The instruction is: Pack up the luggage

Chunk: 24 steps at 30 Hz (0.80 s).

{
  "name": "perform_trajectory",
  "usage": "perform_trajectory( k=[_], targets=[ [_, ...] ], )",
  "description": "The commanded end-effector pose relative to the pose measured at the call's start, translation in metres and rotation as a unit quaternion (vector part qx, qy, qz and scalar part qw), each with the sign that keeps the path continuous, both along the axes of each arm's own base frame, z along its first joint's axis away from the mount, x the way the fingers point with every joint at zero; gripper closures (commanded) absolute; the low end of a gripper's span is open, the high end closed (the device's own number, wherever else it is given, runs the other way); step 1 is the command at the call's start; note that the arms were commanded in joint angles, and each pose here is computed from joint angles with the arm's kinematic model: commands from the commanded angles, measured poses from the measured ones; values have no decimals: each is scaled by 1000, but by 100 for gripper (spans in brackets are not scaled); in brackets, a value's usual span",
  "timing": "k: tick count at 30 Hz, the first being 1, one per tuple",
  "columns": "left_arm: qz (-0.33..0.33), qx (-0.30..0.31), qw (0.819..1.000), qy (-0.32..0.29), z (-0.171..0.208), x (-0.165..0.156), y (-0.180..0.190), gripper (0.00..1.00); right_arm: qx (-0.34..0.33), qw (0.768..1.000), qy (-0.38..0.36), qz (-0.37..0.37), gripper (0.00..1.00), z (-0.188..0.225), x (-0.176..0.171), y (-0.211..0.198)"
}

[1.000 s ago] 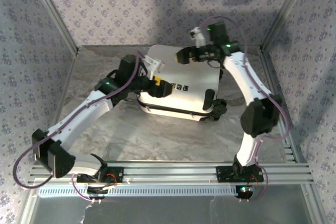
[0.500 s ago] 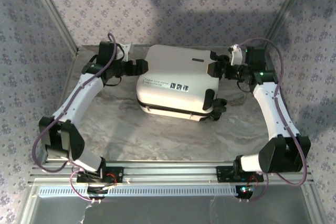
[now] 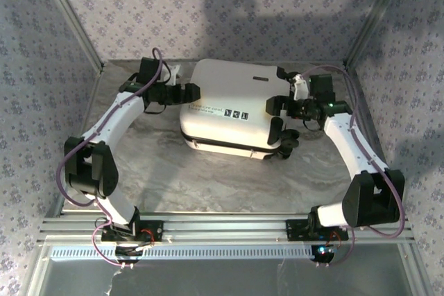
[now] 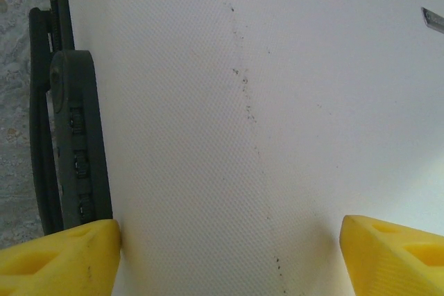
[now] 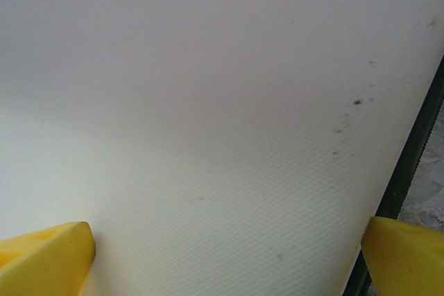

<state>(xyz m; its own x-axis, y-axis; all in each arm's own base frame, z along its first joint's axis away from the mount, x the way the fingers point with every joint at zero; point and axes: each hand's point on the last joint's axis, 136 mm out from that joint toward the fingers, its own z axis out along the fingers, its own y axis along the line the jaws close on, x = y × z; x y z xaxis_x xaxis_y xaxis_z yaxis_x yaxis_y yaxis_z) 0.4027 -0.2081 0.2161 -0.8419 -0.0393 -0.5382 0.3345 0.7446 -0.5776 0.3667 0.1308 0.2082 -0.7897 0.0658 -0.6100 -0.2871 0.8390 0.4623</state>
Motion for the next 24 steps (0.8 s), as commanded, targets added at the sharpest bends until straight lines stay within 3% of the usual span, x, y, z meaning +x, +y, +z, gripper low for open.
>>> perform_trajectory(
  k=[1, 12, 24],
  targets=[
    [-54, -55, 997, -11, 18, -24, -21, 19, 25, 993, -12, 116, 1, 6, -3, 79],
    [-16, -31, 999, -26, 21, -68, 10, 18, 68, 961, -16, 267, 3, 16, -21, 208],
    [9, -27, 993, -115, 86, -82, 26, 16, 91, 952, -101, 276, 5, 90, -18, 205]
  ],
)
